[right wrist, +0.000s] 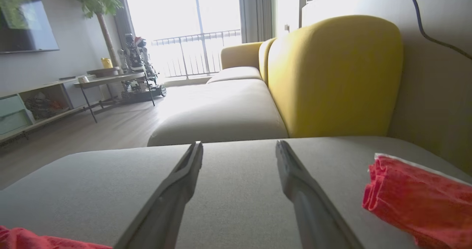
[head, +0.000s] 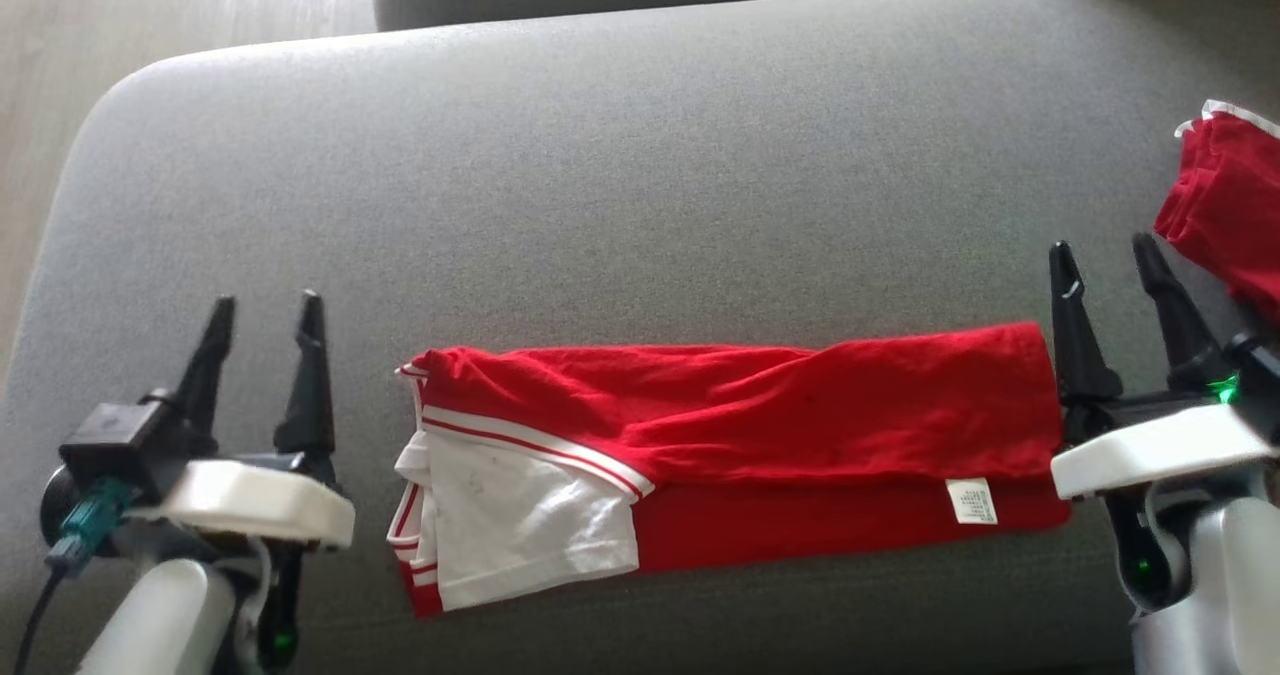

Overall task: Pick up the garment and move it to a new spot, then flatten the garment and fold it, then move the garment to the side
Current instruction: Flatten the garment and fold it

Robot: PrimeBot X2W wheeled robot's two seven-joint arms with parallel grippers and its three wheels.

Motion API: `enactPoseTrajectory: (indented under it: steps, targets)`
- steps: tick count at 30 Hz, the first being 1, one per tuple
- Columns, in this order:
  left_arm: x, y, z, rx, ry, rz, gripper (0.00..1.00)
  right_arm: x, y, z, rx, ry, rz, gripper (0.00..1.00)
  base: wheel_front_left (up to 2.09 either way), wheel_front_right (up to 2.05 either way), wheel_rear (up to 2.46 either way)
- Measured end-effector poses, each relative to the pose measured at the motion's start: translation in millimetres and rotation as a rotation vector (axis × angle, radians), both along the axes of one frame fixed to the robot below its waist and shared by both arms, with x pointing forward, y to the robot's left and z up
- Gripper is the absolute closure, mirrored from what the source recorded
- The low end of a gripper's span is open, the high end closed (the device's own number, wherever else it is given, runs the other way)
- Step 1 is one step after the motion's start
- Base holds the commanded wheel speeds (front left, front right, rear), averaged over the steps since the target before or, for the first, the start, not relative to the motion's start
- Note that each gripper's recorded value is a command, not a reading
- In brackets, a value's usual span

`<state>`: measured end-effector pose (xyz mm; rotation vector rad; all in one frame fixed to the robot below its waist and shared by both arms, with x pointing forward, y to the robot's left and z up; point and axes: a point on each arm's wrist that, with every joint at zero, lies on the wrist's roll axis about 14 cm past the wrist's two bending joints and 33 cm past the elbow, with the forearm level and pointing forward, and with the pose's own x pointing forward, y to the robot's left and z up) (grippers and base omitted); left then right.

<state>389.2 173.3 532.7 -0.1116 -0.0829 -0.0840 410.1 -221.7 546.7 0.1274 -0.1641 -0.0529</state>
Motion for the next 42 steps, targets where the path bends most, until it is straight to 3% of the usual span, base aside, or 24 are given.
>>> enactPoseTrajectory:
  steps: [8,14,42]
  targets:
    - [-11,-4,-6,-0.079,-0.009,0.091,0.0,-5,-1,8,-0.007,-0.07,-0.01,0.0,0.0,0.0,0.0]
    - [-31,-11,-42,-0.112,0.083,0.115,0.0,-16,4,-15,0.018,-0.007,0.001,0.0,0.0,0.0,0.0]
    - [-29,-10,-42,-0.077,0.066,0.08,0.0,-29,7,-30,0.033,0.039,0.008,0.0,0.0,0.0,0.0]
